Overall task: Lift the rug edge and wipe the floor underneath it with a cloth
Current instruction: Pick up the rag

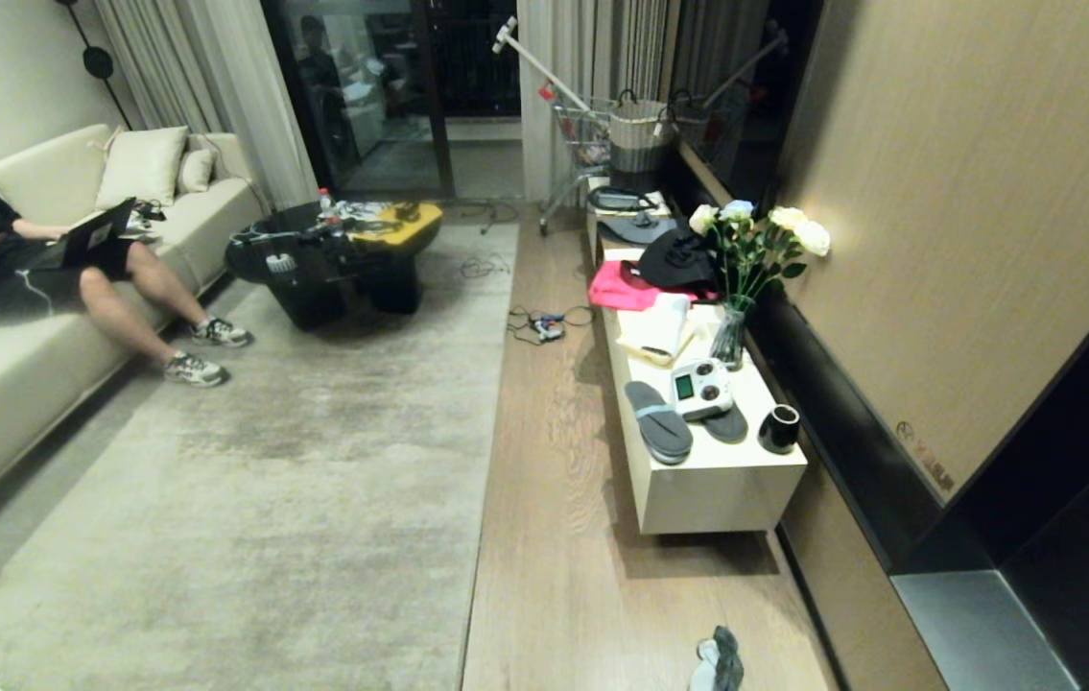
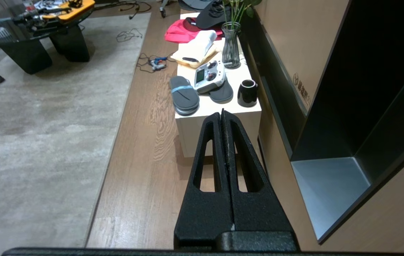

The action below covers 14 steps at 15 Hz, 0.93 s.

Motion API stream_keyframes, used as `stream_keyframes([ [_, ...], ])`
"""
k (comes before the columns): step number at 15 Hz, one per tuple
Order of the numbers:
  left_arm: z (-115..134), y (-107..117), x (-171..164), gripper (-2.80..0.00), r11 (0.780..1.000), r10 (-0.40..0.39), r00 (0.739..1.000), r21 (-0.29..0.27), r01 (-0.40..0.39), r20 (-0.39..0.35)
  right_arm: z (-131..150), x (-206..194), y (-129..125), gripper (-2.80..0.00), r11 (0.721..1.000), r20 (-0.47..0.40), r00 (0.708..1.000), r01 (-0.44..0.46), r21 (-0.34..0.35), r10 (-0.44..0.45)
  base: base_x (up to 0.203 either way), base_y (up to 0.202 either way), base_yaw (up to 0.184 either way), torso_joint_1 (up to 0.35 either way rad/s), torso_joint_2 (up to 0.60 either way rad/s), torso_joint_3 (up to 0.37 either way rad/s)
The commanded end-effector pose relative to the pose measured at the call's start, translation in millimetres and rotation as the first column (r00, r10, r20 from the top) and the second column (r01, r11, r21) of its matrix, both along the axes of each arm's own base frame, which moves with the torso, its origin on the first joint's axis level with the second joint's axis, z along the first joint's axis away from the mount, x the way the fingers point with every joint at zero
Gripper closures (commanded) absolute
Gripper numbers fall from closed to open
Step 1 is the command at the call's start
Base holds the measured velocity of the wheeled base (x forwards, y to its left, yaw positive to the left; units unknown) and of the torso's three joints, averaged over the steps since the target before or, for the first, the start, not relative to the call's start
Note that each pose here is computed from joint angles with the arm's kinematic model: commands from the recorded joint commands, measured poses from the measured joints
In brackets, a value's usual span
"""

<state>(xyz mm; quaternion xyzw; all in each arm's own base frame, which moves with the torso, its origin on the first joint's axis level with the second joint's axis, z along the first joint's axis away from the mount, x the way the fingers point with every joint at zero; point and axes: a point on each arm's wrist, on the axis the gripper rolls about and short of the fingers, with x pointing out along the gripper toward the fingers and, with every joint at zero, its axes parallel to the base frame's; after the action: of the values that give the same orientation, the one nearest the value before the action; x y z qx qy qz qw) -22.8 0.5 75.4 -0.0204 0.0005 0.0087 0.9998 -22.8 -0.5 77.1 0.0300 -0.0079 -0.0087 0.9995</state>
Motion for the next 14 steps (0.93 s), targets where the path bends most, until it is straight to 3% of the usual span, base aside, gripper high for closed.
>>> stream_keyframes([
  [1, -0.1, 0.0, 0.0, 0.00, 1.000, 0.001, 1.000, -0.001, -0.001, -0.001, 0.0, 0.1, -0.1, 0.00, 1.000, -0.001, 1.000, 0.002, 0.008, -0.002, 0.000, 0.000, 0.000, -0.102, 0.25, 0.161],
  [5, -0.1, 0.0, 0.0, 0.00, 1.000, 0.001, 1.000, -0.001, -0.001, 0.000, 0.2, 0.1, -0.8, 0.00, 0.998, 0.001, 0.999, 0.035, 0.043, -0.035, 0.000, 0.000, 0.000, -0.124, 0.32, 0.184],
  [14, -0.1, 0.0, 0.0, 0.00, 1.000, 0.001, 1.000, -0.001, -0.001, 0.000, 0.4, 0.1, -0.8, 0.00, 0.998, 0.002, 0.999, 0.035, 0.045, -0.035, 0.000, 0.000, 0.000, -0.134, 0.35, 0.204],
])
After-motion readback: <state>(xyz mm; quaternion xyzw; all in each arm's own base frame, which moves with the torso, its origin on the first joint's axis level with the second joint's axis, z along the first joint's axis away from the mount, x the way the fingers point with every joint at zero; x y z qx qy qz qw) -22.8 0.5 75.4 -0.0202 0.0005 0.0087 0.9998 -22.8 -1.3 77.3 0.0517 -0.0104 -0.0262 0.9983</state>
